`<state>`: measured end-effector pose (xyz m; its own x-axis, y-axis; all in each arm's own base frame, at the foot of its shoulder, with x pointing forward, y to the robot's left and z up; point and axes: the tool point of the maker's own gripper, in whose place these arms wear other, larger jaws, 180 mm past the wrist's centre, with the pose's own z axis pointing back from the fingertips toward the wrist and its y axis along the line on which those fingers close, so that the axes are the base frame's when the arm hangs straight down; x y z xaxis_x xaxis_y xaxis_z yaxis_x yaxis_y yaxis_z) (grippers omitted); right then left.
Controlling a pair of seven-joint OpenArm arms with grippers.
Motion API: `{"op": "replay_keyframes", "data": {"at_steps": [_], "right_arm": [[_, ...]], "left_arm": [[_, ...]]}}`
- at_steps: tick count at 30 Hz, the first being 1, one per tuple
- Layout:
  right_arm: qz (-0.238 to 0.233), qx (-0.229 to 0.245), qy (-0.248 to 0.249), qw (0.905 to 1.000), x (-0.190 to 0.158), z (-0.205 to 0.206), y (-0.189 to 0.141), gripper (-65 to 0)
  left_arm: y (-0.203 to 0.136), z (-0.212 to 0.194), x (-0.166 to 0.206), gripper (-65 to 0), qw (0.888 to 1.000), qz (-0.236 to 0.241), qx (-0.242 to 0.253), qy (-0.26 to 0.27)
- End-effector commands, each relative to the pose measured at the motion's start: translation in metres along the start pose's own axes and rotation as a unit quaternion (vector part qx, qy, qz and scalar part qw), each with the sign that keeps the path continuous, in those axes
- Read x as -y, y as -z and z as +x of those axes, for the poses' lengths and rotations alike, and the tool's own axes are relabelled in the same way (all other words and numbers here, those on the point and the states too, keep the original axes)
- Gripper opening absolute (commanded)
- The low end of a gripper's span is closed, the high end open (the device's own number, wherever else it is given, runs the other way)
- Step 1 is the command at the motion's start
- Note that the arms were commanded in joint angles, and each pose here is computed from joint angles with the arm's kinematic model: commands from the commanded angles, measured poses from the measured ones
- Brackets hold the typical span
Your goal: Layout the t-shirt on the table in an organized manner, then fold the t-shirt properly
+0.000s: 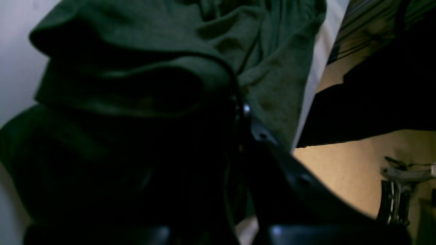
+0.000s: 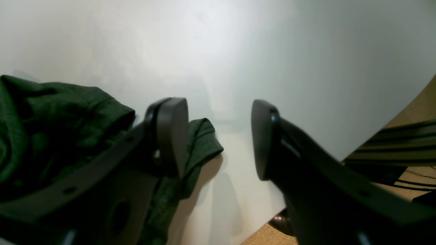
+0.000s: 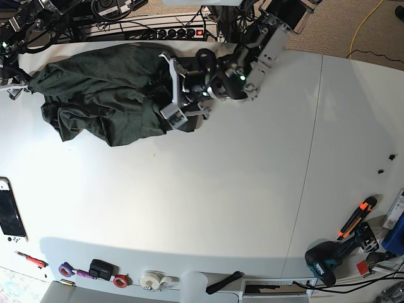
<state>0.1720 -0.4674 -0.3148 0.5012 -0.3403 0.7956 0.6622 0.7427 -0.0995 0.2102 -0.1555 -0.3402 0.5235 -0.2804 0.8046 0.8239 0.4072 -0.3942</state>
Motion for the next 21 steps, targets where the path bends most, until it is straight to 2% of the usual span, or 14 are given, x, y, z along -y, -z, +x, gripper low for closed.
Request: {"op": "replay_keyframes", "data": {"at_steps": [1, 3, 5, 15, 19, 21], "right_arm": [[0.001, 0.031, -0.006, 0.9995, 0.002, 0.02, -0.003, -35.6], [0.001, 0.031, -0.006, 0.9995, 0.002, 0.02, -0.003, -35.6], [0.001, 0.031, -0.006, 0.9995, 0.002, 0.02, -0.003, -35.6], [0.001, 0.03, -0.006, 0.9995, 0.002, 0.02, -0.003, -35.6], [0.001, 0.031, -0.006, 0.9995, 0.002, 0.02, -0.003, -35.6], [0.001, 0.035, -0.007, 0.9994, 0.002, 0.022, -0.003, -35.6]], "left_arm": [[0.001, 0.019, 0.009, -55.4, 0.999, -0.014, 0.031, 0.012], [0.005, 0.017, 0.018, -43.3, 0.999, -0.025, 0.026, 0.017], [0.008, 0.014, 0.029, -37.4, 0.999, -0.039, 0.02, 0.024], [0.027, 0.034, 0.082, -37.3, 0.993, -0.095, 0.045, 0.049], [0.027, 0.047, 0.102, -37.3, 0.985, -0.138, 0.062, 0.085], [0.026, 0.054, 0.103, -37.3, 0.983, -0.144, 0.066, 0.091]]}}
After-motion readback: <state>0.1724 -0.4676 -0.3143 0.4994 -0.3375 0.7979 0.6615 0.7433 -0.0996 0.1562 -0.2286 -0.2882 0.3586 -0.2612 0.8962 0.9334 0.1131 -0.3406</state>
